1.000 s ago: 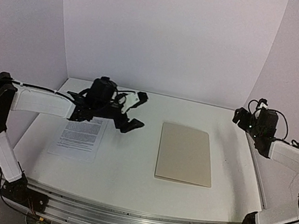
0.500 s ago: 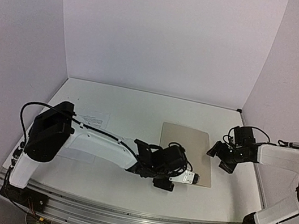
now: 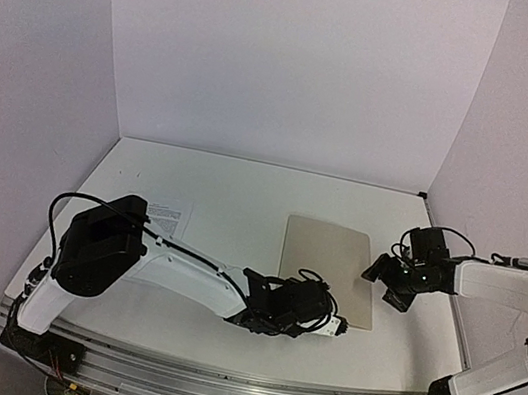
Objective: Put the files into the folder
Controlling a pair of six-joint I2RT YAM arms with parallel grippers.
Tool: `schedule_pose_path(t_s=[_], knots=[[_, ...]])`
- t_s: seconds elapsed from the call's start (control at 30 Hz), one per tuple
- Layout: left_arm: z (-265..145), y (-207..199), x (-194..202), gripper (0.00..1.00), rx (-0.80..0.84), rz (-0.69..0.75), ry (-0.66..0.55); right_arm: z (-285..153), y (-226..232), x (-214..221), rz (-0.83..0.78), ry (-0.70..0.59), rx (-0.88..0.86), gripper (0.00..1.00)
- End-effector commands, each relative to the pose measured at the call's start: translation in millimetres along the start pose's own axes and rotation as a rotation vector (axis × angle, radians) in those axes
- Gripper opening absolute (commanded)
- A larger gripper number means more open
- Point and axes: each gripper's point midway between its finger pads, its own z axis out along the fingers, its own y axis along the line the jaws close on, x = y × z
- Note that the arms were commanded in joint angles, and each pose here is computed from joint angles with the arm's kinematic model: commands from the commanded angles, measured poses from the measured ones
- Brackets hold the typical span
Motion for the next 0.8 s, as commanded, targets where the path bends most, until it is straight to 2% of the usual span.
schedule_pose_path(t_s=[0.0, 0.1, 0.23, 0.33, 0.43, 0.47, 0.53, 0.67, 0.77], knots=[[9.3, -3.1, 7.5, 0.58, -0.041, 0.02, 0.027, -6.3, 1.6, 3.6, 0.003, -0.003, -0.017, 0.86], [13.9, -5.4, 8.3, 0.57, -0.05, 0.027, 0.032, -7.7, 4.2, 5.8, -0.006, 0.006, -0.032, 0.86], [14.3, 2.2, 6.2, 0.49, -0.104, 0.048, 0.018, -12.1, 8.8, 11.0, -0.013, 0.025, -0.065, 0.86], [11.1, 7.7, 4.5, 0.32, -0.151, 0.069, -0.01, -14.8, 6.3, 18.1, -0.009, 0.042, -0.075, 0.87], [7.9, 12.0, 4.4, 0.03, -0.184, 0.081, -0.029, -15.6, 4.0, 31.3, 0.0, 0.09, -0.09, 0.91], [6.6, 13.4, 3.8, 0.0, -0.189, 0.078, -0.035, -16.7, 3.6, 36.1, 0.005, 0.109, -0.096, 0.93], [3.1, 18.7, 2.0, 0.0, -0.201, 0.065, -0.052, -21.4, 1.6, 42.5, 0.014, 0.133, -0.093, 0.98], [-8.9, 38.2, -5.7, 0.0, -0.239, -0.002, -0.096, -41.2, -3.9, 46.6, 0.039, 0.124, -0.068, 0.98], [-18.1, 55.7, -13.2, 0.0, -0.254, -0.081, -0.126, -50.3, -1.8, 61.1, 0.116, 0.158, -0.127, 0.98]])
